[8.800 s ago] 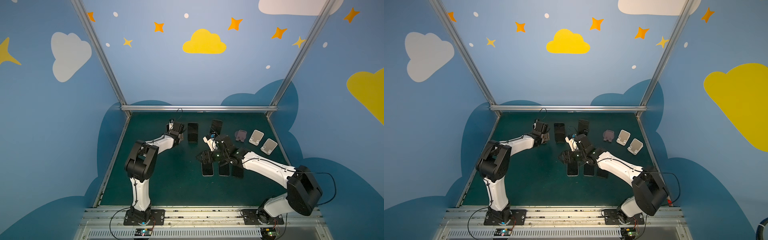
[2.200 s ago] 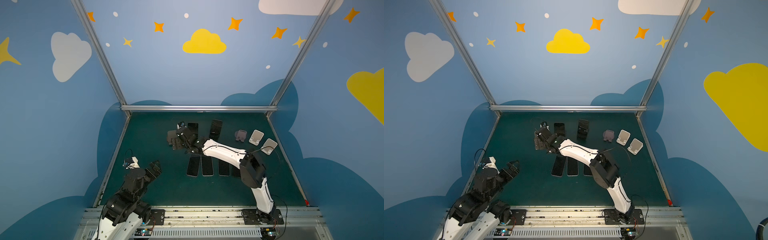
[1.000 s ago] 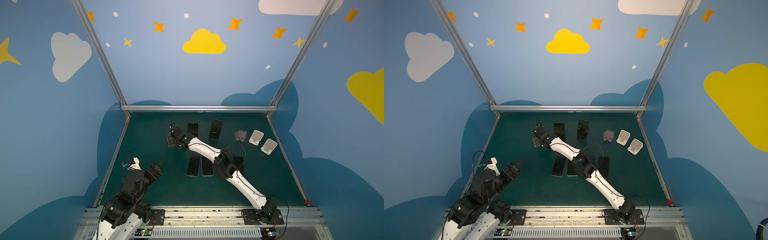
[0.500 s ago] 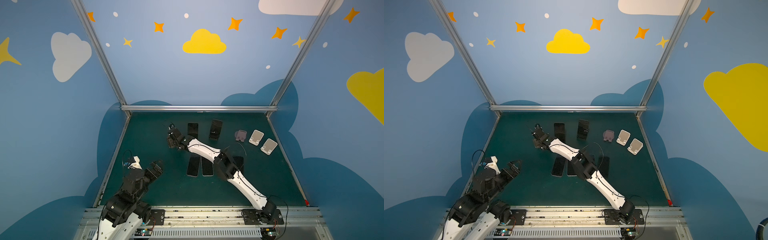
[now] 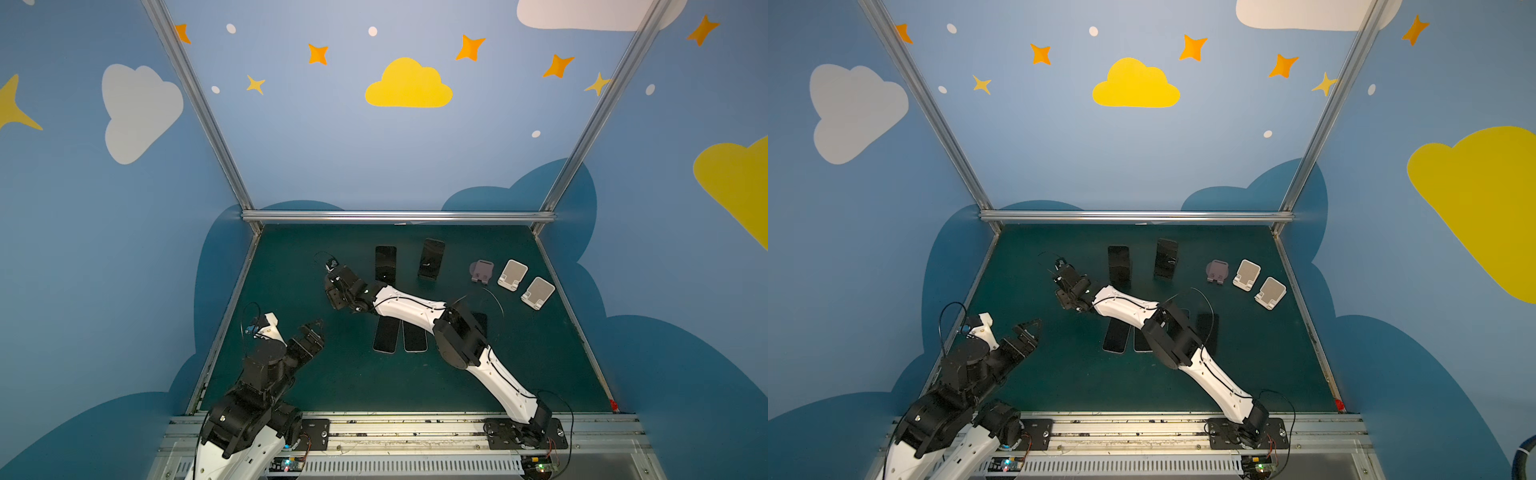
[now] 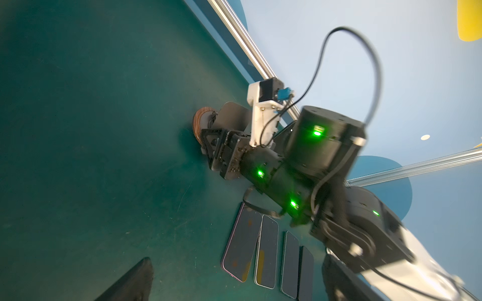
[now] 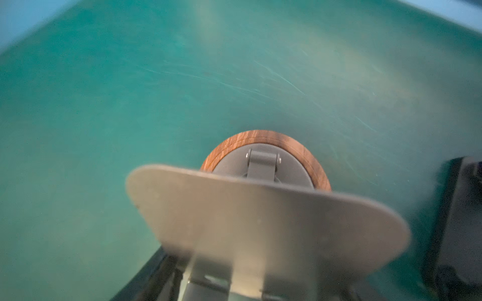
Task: Remove the phone from the phone stand
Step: Pick up the phone stand from the top-left of the table, then place the phone stand at the top-right of the table.
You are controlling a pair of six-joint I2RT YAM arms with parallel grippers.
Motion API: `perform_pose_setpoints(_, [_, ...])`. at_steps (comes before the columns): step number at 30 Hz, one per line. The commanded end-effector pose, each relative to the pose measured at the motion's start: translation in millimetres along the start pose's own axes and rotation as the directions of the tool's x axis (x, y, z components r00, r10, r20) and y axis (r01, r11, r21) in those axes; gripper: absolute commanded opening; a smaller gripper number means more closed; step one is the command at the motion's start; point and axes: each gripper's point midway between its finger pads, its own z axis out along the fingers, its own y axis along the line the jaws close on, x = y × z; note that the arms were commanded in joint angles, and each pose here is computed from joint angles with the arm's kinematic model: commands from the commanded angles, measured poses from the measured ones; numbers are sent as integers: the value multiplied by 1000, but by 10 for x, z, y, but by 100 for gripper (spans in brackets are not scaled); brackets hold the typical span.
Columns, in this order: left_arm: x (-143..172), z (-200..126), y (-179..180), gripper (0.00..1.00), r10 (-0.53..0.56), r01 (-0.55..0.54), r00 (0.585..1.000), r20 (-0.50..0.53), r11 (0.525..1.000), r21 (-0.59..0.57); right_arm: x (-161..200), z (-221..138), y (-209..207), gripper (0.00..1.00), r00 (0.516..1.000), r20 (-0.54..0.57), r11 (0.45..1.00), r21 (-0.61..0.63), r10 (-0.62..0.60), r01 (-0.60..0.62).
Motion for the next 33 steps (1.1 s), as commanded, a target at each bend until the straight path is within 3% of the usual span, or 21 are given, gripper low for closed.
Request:
perform_pose_setpoints(1, [-102,-62,-80,100,3,-4,999,37,1000,25,-602,-503,95,68,986,167,999,-46,32,-25])
perform_pose_setpoints(9, [-186,-125,-170,100,13,-15,998,59,999,44,-553,-1083,42,67,977,210,998,-52,44,-34])
perform_pose_setpoints(15, [-182,-58,-254,100,12,-15,999,42,998,60,-485,-1534,-264,68,970,232,997,-3,75,-76])
perform_pose_setpoints(26, [-64,286,-413,100,9,-6,1000,-28,996,92,-75,-2476,-1323,67,951,266,967,154,156,-201])
perform_pose_setpoints(33, [15,452,-375,100,-10,14,999,-45,996,89,441,-2828,-2137,68,930,251,905,265,269,-333])
